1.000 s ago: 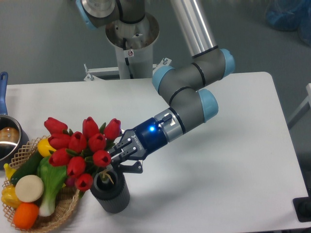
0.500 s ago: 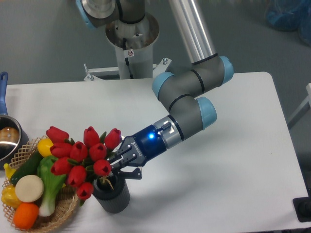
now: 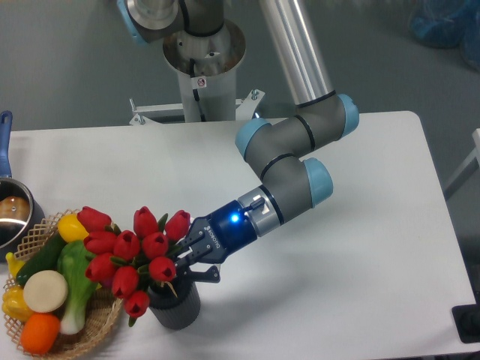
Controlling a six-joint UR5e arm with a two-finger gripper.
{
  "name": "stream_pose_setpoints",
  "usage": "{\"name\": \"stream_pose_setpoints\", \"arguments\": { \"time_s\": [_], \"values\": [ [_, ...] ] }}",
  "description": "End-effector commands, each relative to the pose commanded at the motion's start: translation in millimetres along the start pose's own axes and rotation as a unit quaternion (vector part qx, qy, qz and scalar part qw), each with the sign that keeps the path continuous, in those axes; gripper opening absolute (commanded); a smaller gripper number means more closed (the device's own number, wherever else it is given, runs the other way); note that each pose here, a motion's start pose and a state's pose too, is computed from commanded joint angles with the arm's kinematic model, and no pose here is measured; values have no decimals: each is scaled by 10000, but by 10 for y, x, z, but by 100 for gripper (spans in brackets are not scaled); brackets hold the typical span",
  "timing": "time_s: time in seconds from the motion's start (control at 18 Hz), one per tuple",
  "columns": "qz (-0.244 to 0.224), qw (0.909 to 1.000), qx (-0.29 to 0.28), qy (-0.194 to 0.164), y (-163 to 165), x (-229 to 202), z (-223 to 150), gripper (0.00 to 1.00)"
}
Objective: Insert the flowers into the vase
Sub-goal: 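Push the tulip stems further down into the vase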
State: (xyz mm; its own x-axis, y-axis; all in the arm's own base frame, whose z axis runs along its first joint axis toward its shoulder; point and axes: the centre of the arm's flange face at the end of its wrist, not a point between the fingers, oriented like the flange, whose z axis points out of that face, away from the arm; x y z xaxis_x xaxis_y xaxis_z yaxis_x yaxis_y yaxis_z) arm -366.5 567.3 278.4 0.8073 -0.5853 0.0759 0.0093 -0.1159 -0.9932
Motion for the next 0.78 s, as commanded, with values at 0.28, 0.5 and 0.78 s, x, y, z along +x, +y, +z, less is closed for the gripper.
{"name": "stream_pose_setpoints", "arguments": {
  "time_s": [0.28,0.5,0.78],
  "values": [
    [-38,10000,-1,7,80,4,7,18],
    [-84,10000,-18,12,184,-1,16,18],
    [-67,10000,-19,23,222,8,29,18]
  ]
}}
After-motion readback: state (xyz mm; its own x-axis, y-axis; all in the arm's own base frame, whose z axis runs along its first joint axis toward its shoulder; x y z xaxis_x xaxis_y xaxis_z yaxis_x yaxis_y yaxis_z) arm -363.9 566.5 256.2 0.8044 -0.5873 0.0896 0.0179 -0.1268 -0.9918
